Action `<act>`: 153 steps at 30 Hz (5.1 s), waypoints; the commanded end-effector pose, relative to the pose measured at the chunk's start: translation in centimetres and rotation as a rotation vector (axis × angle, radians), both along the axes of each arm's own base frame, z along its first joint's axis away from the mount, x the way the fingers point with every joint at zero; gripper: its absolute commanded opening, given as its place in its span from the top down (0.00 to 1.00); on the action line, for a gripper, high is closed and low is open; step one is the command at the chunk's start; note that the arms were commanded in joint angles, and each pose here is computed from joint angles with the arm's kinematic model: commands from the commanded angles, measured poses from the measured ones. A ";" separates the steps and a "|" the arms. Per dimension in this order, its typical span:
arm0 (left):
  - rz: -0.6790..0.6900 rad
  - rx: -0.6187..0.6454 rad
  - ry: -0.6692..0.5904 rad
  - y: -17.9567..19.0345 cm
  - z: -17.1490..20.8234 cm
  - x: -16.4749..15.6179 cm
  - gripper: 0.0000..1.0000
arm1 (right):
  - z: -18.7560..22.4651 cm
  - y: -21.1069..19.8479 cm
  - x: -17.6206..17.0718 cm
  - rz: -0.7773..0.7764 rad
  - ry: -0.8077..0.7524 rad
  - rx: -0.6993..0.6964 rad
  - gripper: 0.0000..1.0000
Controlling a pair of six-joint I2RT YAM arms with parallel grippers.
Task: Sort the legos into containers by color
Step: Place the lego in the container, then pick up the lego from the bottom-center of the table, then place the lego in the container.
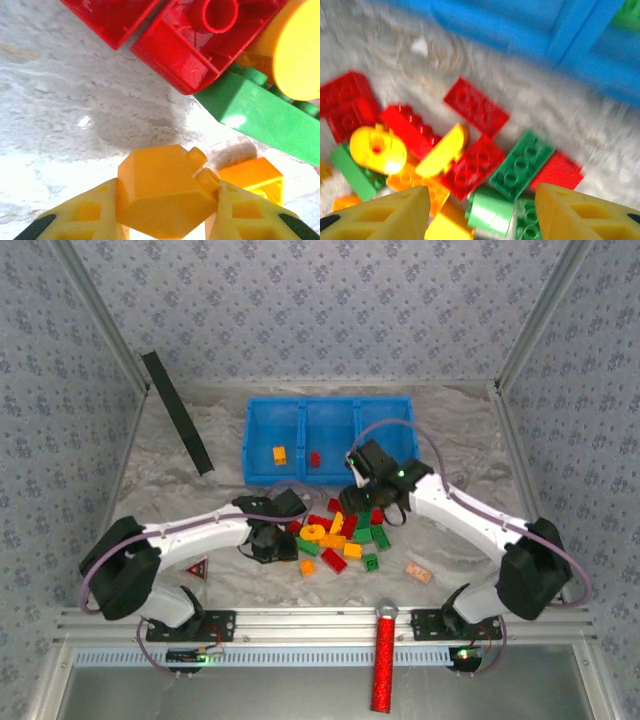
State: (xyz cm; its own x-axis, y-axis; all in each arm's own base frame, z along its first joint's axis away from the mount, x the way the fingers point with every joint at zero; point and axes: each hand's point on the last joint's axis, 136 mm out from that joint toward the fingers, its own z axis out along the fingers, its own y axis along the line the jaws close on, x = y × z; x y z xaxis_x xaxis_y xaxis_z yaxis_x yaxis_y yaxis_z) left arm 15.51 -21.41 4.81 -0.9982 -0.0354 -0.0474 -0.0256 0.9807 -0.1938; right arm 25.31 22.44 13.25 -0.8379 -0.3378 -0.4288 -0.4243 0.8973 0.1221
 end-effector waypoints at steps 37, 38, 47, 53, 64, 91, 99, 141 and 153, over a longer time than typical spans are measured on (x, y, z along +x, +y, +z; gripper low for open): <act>0.204 -0.032 -0.362 0.7 9.0 29.6 0.76 | -9.5 5.5 -13.0 0.184 0.138 -0.167 0.37; 0.208 -0.029 -0.356 0.9 8.6 29.9 0.75 | -9.5 5.5 -13.0 0.182 0.138 -0.169 0.37; 0.215 -0.007 -0.294 1.5 5.1 30.7 0.74 | -9.5 5.3 -13.0 0.186 0.132 -0.203 0.37; 0.215 -0.009 -0.266 1.3 4.0 30.7 0.68 | -8.0 5.0 -13.4 0.203 0.125 -0.212 0.38; 0.201 -0.013 -0.264 1.3 4.4 30.3 0.43 | -8.0 5.4 -12.7 0.218 0.089 -0.220 0.38; 0.142 -0.166 -0.405 0.9 14.4 27.2 0.35 | -9.9 5.5 -10.4 0.269 0.050 -0.300 0.40; 0.133 -0.176 -0.410 1.3 15.2 25.8 0.35 | -10.7 6.1 -9.9 0.290 0.064 -0.307 0.51; 0.073 -0.173 -0.165 0.5 6.7 1.2 0.33 | 5.5 4.3 11.3 0.093 -0.235 -0.064 0.77; 0.063 -0.221 -0.106 -3.2 4.6 -0.5 0.33 | -1.0 8.1 16.2 0.133 -0.180 -0.120 0.77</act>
State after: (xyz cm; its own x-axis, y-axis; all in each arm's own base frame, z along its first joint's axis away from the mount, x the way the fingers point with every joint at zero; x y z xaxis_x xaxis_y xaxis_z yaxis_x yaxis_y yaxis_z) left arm 14.83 -22.58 9.15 -0.9822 -0.1351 -0.1304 -0.0802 0.9299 -0.3589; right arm 40.29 29.92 12.23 -0.7181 -0.4806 -0.5033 -0.5304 0.8462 -0.0513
